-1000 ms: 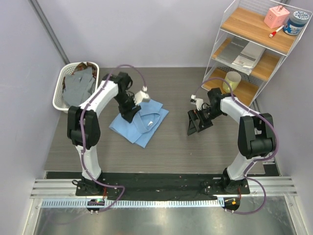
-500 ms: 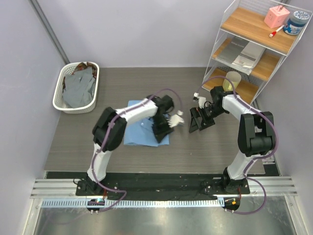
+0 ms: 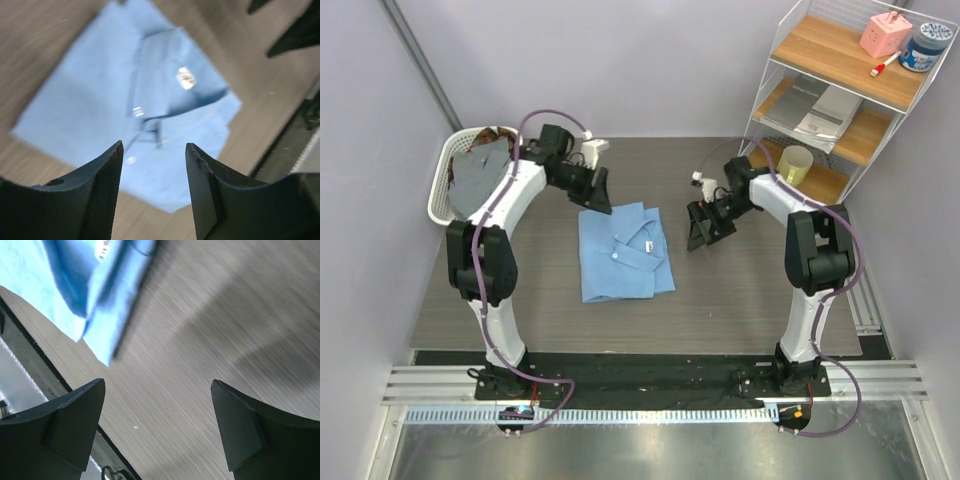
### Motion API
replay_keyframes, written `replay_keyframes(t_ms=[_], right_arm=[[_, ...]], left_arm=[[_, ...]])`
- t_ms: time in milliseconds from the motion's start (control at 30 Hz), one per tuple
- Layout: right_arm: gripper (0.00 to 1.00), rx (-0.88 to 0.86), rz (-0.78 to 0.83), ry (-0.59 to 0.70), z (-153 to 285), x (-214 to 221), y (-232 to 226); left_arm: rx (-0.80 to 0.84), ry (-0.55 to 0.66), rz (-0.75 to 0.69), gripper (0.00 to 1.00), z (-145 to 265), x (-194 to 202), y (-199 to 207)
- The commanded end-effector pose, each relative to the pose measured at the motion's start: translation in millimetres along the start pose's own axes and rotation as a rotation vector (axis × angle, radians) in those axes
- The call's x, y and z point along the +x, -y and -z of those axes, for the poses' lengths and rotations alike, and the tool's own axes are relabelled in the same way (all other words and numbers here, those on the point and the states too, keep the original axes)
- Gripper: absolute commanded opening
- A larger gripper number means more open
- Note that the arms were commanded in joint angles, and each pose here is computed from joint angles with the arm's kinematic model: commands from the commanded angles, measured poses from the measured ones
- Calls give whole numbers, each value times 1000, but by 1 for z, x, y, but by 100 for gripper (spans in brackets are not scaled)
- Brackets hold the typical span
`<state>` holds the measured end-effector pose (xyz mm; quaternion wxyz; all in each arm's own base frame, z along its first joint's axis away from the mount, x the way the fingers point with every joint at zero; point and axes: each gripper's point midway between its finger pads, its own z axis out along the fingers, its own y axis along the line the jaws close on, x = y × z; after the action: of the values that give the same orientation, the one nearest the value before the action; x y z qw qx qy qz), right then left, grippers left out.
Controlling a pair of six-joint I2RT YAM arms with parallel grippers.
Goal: Fold and stack the long sleeve shirts
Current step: Fold the shirt
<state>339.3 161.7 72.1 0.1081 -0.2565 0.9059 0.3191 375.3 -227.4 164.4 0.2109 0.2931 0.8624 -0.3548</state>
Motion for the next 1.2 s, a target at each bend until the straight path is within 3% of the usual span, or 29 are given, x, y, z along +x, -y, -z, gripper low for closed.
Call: replay_keyframes(t_ms=[0, 200, 333, 433, 500, 567, 667, 733, 867, 967, 1167], right_arm=[[92, -57, 14, 14, -18, -18, -23], [90, -96, -37, -2, -14, -7, -25], [88, -93, -66, -45, -2, 20, -21], [87, -79, -114, -34, 13, 33, -12], [87, -61, -135, -25, 25, 40, -2], [86, -47, -151, -25, 31, 48, 4], [84, -17, -145, -47, 37, 59, 15], [83, -4, -129, -55, 38, 61, 19], [78, -1, -120, -42, 36, 54, 21], [71, 8, -80, -53, 25, 48, 20], [56, 23, 32, -77, -1, 25, 14]], left_arm=[[-127, -192, -169, 52, 5, 37, -42], [-258, -395, -411, 45, -14, 74, -90], [-290, -487, -453, 41, -30, 97, -90], [-270, -610, -400, 37, -41, 140, -64], [-222, -682, -375, 36, -55, 159, -19], [-95, -737, -237, 36, -65, 178, 52], [62, -652, -71, 41, -76, 147, 119], [81, -545, -7, 43, -73, 113, 128], [109, -299, 119, 47, -38, 60, 90], [84, -198, 142, 51, -17, 44, 60], [123, -232, 50, 53, -7, 63, 46]])
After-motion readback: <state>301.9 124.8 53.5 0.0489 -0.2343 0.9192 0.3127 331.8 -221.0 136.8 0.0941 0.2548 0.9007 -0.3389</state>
